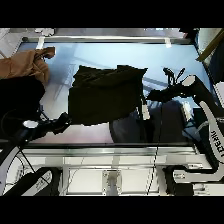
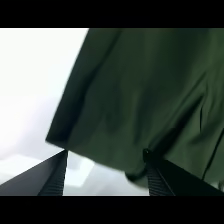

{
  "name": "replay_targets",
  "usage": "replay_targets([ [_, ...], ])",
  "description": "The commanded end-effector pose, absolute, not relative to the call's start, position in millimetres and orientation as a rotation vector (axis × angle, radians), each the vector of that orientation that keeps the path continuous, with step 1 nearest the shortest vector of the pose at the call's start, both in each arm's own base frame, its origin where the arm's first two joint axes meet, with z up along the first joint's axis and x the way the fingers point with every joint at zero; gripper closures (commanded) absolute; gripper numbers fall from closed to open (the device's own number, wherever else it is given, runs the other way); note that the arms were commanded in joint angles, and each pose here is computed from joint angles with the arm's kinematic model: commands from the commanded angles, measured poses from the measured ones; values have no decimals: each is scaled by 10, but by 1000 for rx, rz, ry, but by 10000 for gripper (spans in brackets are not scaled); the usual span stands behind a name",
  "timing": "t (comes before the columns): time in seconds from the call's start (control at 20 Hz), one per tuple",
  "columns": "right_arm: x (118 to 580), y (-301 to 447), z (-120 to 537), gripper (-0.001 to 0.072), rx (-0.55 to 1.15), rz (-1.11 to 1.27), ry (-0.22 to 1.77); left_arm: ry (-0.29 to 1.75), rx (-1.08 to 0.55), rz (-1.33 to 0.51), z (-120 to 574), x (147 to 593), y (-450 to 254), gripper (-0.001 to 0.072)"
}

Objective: Fold the clothes and pants, and hang the long-sleeved shirts on hangers.

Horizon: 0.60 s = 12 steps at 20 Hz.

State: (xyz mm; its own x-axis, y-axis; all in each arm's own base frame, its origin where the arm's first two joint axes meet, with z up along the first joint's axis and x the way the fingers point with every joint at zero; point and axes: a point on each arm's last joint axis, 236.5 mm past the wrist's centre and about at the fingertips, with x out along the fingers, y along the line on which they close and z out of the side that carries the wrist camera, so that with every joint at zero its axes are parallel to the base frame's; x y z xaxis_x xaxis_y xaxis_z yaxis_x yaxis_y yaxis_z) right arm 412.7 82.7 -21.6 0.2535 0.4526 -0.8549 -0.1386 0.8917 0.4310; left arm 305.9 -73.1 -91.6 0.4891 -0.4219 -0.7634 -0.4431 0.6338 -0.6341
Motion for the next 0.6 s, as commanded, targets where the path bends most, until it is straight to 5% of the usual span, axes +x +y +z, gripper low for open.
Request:
replay_targets([
  [0.0,4121,839,-215,184,295,412,1257,1078,-1002,61,-1007,3150,-797,193],
  [0.2,4112,842,-216,184,296,414,1261,1094,-1019,64,-1065,3149,-862,221],
  [0.25,4113,842,-216,184,296,413,1261,1081,-1014,73,-1061,3177,-833,268],
  [0.35,4114,841,-217,184,296,413,1260,1060,-1015,84,-1043,3223,-797,649],
  [0.55,4225,794,-243,184,294,383,1219,1050,-979,70,-1041,3237,-780,697],
])
